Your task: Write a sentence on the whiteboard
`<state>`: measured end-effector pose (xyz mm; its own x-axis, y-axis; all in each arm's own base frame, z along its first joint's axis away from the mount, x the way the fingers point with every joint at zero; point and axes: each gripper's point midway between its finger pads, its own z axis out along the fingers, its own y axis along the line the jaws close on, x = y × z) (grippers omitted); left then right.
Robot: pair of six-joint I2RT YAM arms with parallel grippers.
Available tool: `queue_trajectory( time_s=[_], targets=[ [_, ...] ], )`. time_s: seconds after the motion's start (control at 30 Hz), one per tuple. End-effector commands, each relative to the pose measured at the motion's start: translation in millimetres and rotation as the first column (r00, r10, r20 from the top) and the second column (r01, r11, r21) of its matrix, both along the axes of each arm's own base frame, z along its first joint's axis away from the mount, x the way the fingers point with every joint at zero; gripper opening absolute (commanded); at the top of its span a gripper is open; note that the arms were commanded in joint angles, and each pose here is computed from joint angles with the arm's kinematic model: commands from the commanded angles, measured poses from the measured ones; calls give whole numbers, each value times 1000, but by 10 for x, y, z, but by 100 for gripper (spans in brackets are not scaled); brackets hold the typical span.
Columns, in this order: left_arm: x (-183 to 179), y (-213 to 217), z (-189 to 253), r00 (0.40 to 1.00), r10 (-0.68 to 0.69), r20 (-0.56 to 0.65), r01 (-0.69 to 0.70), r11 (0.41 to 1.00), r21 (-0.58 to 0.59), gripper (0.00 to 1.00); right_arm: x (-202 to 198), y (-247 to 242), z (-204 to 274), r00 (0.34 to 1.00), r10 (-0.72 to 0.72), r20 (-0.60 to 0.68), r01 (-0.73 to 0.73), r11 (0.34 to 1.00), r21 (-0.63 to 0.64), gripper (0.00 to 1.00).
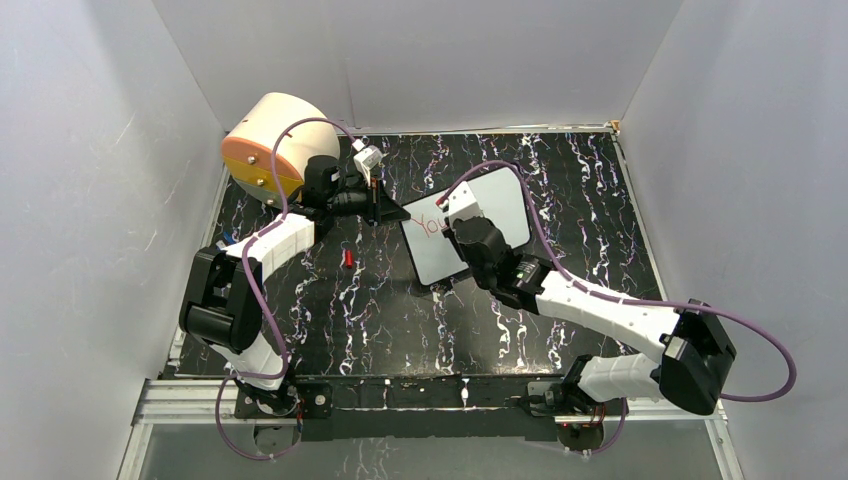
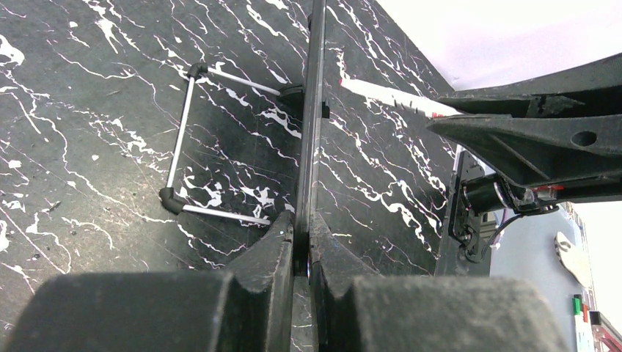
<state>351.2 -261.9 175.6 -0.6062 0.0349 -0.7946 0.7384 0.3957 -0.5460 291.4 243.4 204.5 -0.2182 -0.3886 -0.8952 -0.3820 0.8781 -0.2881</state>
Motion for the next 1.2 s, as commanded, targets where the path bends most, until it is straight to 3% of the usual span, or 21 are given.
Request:
queue_trajectory(
  time_s=[0.0,1.17],
  targets=[
    [31,16,38,1000,12,26,-12,1000,28,0,83,45,250,998,-6,65,1,997,77,0],
    [18,26,22,1000,10,28,-11,999,37,0,117,181,53,998,60,-15,-60,997,54,0]
  ],
)
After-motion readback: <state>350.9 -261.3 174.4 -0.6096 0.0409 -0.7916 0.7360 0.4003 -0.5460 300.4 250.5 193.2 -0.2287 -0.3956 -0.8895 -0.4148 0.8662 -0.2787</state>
